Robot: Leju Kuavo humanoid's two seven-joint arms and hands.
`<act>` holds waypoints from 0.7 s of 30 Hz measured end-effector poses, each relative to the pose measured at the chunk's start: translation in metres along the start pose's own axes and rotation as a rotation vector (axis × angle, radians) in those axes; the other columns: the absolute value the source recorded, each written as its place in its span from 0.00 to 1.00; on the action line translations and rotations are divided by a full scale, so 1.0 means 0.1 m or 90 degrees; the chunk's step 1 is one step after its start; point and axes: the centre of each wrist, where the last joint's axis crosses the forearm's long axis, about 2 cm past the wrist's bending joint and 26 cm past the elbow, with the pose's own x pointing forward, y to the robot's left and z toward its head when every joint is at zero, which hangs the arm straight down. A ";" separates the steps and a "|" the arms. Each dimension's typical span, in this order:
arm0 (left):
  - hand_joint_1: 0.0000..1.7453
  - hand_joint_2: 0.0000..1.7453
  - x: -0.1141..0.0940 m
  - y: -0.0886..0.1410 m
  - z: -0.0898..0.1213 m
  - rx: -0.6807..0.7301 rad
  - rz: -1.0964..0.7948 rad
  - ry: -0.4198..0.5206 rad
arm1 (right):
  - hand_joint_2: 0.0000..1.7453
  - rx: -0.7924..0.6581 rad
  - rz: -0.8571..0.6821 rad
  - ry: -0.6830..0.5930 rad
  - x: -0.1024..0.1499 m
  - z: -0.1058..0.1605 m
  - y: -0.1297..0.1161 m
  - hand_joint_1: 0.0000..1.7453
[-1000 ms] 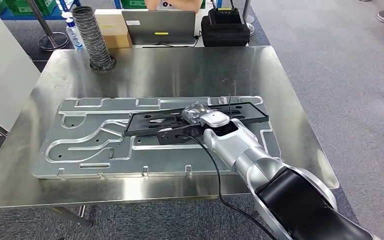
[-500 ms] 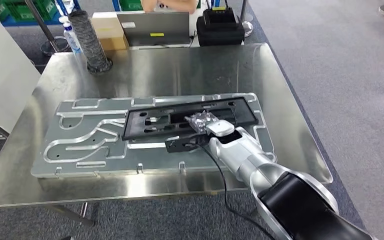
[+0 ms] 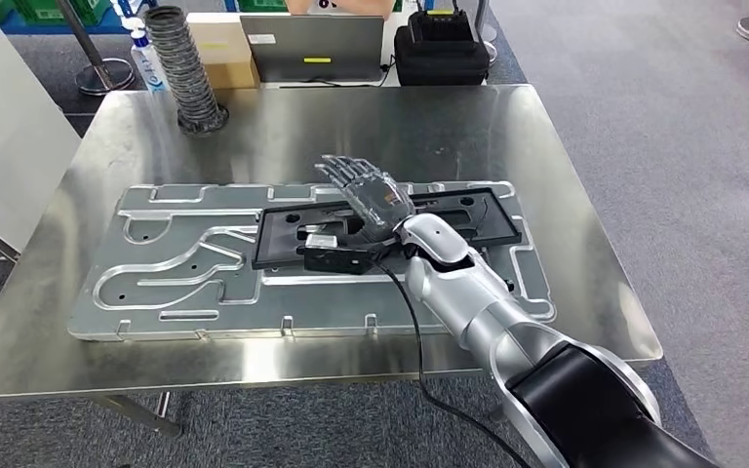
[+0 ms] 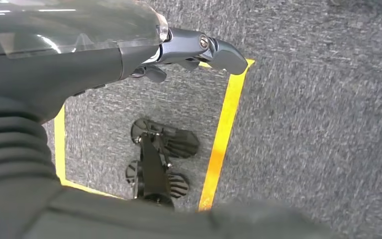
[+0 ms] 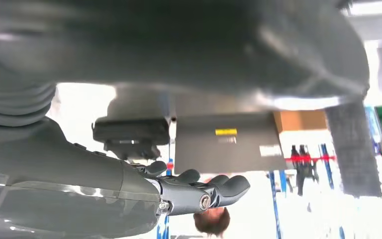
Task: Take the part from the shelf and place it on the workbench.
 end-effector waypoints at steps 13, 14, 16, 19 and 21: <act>0.00 0.00 -0.25 0.09 0.11 0.008 0.040 -0.001 | 0.00 -0.422 0.153 0.138 -1.09 1.21 -0.78 0.00; 0.00 0.00 -0.27 0.10 0.12 0.010 0.045 -0.001 | 0.00 -0.453 0.165 0.157 -1.16 1.44 -0.79 0.00; 0.00 0.00 -0.29 0.11 0.13 0.013 0.055 -0.001 | 0.00 -0.504 0.169 0.201 -1.23 1.95 -0.68 0.00; 0.00 0.00 -0.34 0.13 0.15 0.020 0.065 0.004 | 0.00 -0.545 0.149 0.269 -1.21 2.85 -0.34 0.00; 0.00 0.00 -0.39 0.15 0.17 0.024 0.067 0.010 | 0.00 -0.546 0.160 0.297 -1.17 3.34 -0.21 0.00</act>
